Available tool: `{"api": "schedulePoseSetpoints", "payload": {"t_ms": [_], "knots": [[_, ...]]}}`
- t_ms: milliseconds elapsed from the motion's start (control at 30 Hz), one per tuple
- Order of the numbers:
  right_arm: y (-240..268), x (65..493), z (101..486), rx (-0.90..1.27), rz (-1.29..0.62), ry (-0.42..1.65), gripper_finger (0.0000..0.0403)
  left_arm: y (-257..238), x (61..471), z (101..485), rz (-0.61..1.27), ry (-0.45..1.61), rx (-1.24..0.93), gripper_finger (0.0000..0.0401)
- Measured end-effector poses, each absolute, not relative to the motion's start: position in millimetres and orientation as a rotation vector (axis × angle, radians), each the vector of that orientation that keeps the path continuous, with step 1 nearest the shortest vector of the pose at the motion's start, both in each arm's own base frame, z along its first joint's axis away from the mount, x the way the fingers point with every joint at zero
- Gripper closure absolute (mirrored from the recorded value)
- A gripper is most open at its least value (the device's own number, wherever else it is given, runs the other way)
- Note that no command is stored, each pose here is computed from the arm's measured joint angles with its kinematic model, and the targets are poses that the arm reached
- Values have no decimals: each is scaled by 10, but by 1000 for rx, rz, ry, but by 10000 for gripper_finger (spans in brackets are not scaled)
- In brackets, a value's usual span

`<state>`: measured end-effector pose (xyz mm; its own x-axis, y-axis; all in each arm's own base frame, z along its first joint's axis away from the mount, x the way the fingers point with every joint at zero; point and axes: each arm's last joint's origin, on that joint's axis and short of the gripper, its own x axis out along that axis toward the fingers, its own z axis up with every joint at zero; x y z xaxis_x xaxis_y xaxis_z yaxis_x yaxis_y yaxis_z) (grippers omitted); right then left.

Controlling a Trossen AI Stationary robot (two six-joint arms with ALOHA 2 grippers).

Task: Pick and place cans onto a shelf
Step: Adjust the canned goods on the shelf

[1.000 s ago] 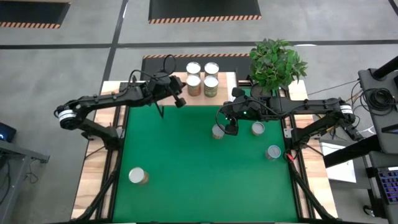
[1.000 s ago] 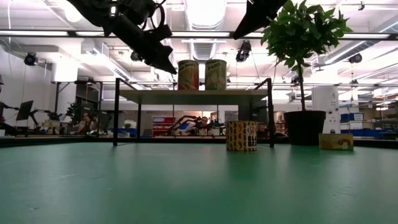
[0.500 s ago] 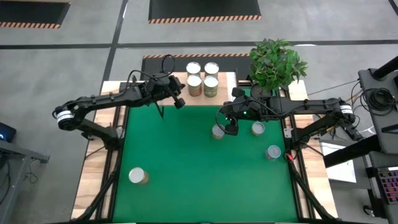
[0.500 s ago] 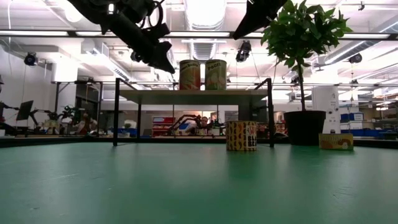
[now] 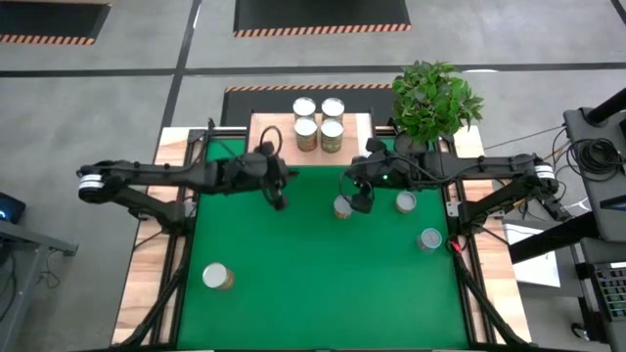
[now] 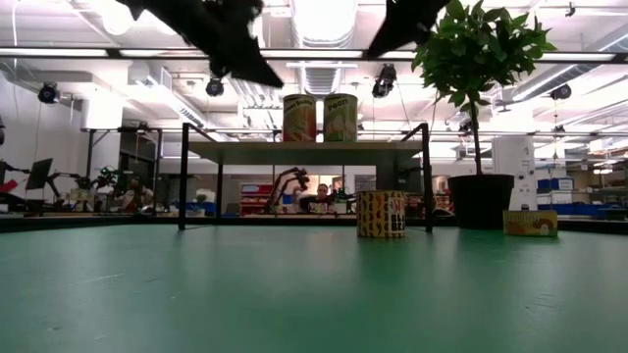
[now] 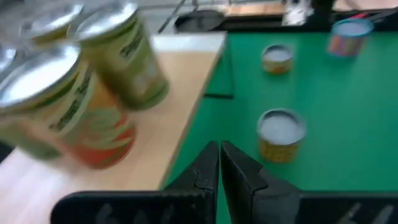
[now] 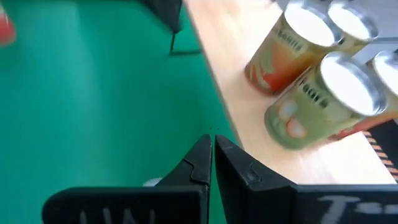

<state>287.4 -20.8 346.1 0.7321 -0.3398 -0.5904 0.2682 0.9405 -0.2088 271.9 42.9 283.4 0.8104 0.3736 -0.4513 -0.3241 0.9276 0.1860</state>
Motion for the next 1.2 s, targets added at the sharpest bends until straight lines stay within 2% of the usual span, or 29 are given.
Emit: {"api": "schedulePoseSetpoints", "payload": {"t_ms": [267, 567, 667, 833, 933, 1200], "knots": [[-405, 3031, 3804, -64, -405, 581, 394, -14, 2632, 3034, 310, 400, 199, 401], [-968, 3441, 3999, -164, -482, 716, 394, -119, 2498, 3179, 273, 335, 201, 401], [-1210, 3515, 4009, -202, -496, 792, 394, -118, 2486, 3179, 273, 339, 199, 401], [-1488, 3554, 3961, -177, -379, 870, 394, -117, 2490, 3140, 272, 353, 202, 401], [-1556, 3550, 3932, -143, -311, 865, 394, -118, 2486, 3136, 272, 356, 203, 401], [-1592, 3560, 3797, -134, -301, 907, 394, -118, 2482, 3129, 270, 366, 204, 401]]}}
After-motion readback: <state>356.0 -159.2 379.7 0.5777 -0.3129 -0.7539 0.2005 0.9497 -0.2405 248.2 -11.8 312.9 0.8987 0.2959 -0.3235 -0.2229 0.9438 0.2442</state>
